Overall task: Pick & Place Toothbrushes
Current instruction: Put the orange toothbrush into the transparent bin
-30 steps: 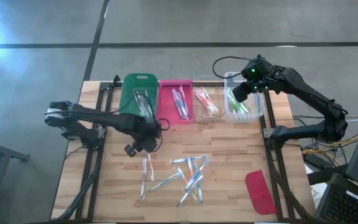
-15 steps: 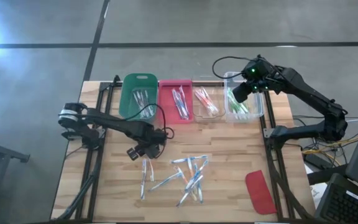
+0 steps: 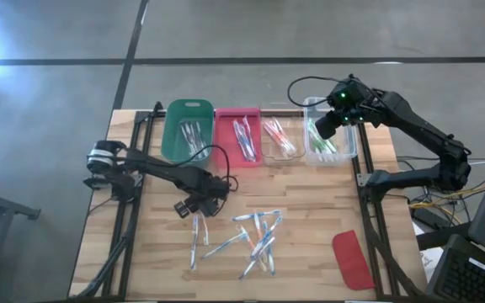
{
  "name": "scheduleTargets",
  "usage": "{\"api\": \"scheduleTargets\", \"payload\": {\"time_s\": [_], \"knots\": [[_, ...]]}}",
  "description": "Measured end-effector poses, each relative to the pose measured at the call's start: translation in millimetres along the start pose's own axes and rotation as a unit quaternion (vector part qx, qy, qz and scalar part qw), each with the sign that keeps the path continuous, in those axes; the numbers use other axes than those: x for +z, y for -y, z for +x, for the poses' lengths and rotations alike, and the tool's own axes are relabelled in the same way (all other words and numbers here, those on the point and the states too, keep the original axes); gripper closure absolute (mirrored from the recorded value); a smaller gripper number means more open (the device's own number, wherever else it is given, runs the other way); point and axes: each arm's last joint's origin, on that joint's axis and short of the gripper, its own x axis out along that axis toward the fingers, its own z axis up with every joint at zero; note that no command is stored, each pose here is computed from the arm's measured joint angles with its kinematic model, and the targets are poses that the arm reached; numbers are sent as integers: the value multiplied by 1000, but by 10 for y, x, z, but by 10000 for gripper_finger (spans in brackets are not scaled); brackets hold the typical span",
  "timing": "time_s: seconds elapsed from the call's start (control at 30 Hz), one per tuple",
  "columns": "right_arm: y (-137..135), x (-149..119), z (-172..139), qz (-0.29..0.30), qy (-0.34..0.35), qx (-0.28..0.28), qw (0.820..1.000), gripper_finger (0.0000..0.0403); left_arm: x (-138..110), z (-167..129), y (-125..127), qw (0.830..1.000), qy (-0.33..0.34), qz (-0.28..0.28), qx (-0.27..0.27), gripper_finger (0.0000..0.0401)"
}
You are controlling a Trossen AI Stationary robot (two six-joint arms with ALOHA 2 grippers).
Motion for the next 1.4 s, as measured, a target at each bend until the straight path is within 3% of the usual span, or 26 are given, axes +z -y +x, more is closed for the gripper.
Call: {"api": "scheduleTargets", "payload": {"time_s": [0.43,1.03,1.4], "knots": [[0,0,0,-4,0,0,1000,332,36,58,3,999,-27,12,17,246],[0,-1,0,0,0,0,1000,297,116,36,11,999,-26,33,29,325],[-1,-55,80,-3,-16,-3,1000,302,166,-115,-19,998,-17,22,50,380]]}}
